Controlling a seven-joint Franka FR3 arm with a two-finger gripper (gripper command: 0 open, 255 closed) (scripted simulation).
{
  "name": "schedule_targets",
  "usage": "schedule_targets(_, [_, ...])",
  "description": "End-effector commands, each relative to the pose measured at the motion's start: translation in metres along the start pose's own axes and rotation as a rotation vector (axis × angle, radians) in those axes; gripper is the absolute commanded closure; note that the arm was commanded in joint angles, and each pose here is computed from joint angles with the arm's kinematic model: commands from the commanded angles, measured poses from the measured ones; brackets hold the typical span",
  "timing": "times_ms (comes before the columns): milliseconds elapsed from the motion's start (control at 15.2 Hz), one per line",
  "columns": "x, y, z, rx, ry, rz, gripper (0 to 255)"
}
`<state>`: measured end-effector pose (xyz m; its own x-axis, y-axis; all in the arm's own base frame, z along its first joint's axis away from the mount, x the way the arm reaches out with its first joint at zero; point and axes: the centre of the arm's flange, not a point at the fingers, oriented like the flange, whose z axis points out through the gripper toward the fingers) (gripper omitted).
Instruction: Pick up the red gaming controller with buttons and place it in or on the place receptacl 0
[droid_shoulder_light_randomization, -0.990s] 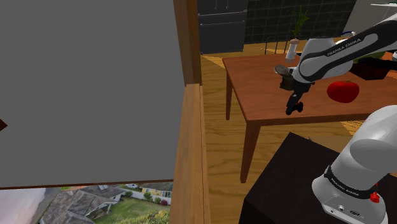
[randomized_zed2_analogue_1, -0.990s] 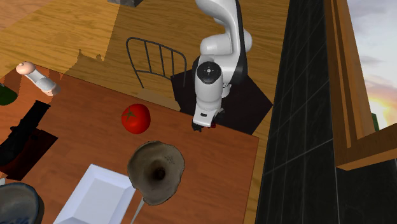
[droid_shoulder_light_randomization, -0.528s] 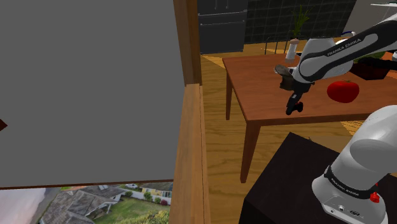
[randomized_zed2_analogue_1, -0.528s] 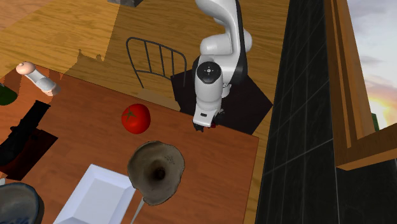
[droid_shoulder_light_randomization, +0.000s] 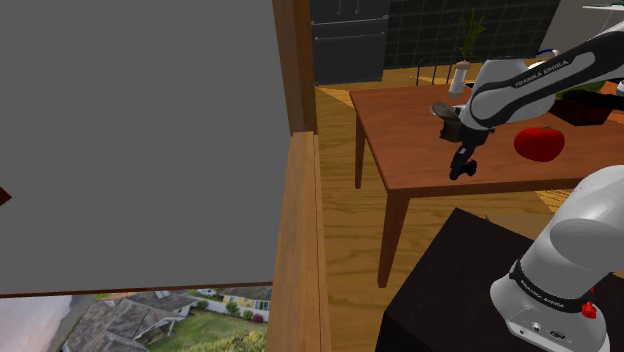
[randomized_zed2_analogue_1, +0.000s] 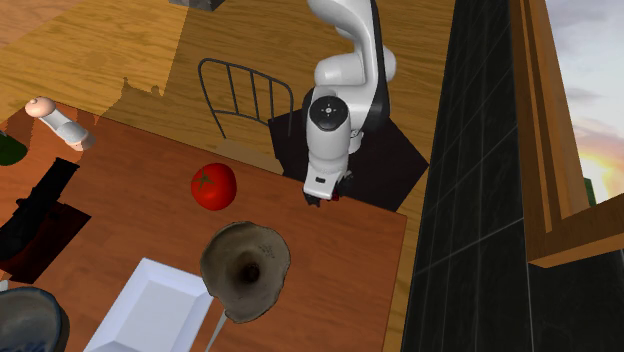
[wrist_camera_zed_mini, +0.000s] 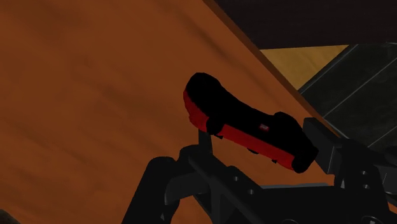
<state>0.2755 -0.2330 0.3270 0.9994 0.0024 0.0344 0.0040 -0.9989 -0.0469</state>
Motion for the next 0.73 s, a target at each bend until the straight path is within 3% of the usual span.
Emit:
schedule_targets(0, [0.000,0.000,-0.008,0.000,0.000,0.000,255])
schedule_targets(660, [0.002,-0.002,-0.061,0.000,0.000,0.000,255])
